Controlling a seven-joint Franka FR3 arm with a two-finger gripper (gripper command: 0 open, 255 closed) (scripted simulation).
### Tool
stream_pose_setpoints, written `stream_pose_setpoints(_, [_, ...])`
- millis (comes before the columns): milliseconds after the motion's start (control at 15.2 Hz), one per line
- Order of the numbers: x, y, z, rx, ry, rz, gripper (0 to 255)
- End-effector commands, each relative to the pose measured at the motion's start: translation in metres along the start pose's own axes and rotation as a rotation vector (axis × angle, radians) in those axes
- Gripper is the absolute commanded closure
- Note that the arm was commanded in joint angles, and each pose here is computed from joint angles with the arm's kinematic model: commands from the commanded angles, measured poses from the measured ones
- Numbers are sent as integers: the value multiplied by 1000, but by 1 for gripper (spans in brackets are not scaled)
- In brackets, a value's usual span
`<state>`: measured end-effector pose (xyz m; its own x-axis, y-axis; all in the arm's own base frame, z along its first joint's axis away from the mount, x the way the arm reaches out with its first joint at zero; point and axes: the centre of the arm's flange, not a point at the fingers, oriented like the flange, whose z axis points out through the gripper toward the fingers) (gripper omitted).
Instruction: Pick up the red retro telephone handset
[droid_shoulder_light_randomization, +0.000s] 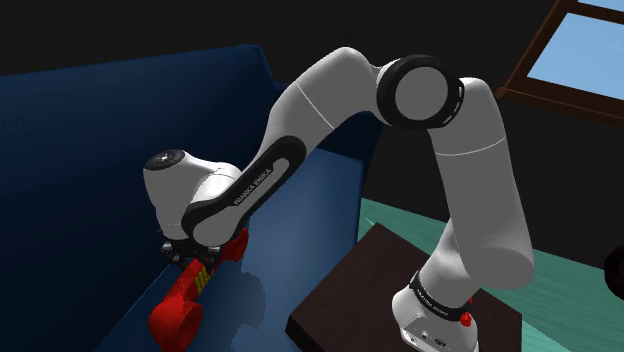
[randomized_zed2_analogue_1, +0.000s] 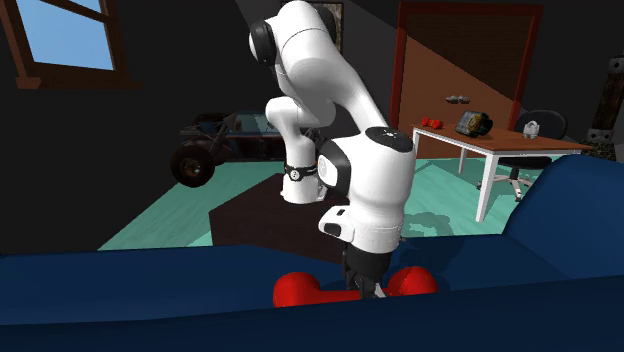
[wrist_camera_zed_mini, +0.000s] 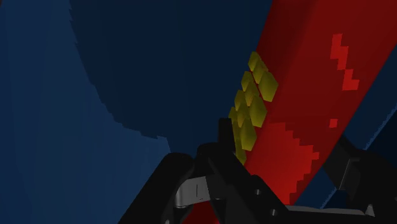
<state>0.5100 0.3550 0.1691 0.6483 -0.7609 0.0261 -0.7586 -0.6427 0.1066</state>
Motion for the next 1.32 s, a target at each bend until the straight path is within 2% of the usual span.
stream_pose_setpoints(0, [0, 0, 1, 0, -1, -1, 255])
stream_pose_setpoints(132, [0, 0, 1, 0, -1, -1, 255])
stream_pose_setpoints(1122, [2, 9, -78, 0, -1, -1, 255])
stream_pose_setpoints(1254, [2, 9, -78, 0, -1, -1, 255])
